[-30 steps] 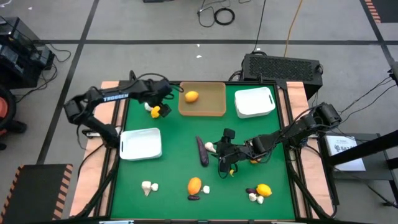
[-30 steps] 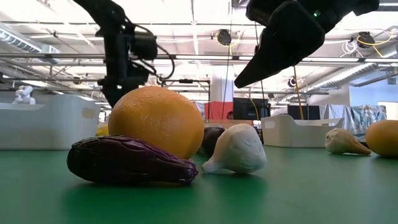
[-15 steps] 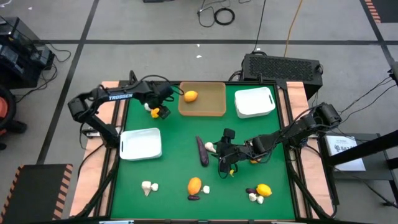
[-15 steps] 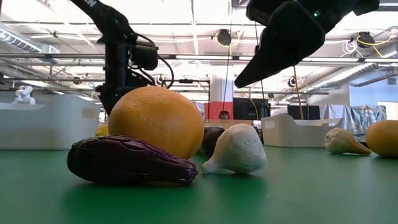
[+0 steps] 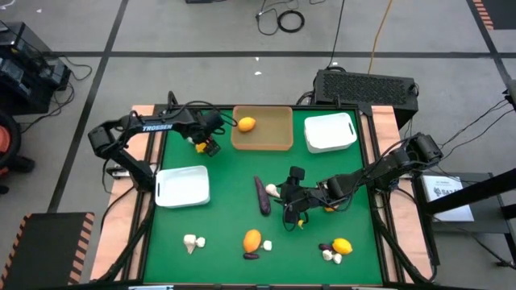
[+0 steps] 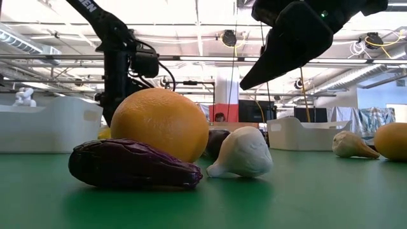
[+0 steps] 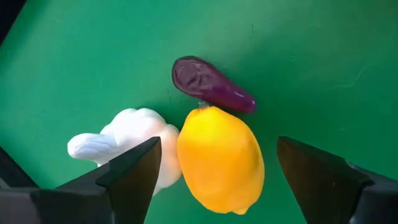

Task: Sort produce into baskets
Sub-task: Put the lemon into the yellow bin

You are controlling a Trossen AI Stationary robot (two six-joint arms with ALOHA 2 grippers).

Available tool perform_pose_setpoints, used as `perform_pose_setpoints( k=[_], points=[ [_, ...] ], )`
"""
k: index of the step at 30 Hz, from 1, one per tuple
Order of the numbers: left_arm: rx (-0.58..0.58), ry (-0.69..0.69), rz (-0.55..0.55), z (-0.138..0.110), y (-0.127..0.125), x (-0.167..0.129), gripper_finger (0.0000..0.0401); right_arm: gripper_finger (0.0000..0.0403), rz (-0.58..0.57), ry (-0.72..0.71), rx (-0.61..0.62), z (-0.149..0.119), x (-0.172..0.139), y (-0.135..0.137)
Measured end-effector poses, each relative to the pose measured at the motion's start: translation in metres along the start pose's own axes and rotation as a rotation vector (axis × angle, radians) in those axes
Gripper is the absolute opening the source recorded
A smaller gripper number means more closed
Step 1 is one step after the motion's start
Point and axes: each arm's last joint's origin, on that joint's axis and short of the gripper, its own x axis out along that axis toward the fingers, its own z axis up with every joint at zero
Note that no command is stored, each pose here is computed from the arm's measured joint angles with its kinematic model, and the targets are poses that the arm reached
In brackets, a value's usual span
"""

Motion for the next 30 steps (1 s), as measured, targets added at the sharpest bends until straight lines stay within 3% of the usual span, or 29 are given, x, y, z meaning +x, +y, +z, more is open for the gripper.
perform_pose_setpoints(
  k=[12,30],
  points=[
    [0.010,0.002,-0.002,-0.001,-0.004,-0.001,0.0264,0.0219,0.000,0.000,0.000,0.000,0.000,0.000],
    [0.004,0.010,-0.002,-0.013,-0.007,0.014,0.0260,0.0219,0.000,0.000,0.000,0.000,0.000,0.000]
  ],
)
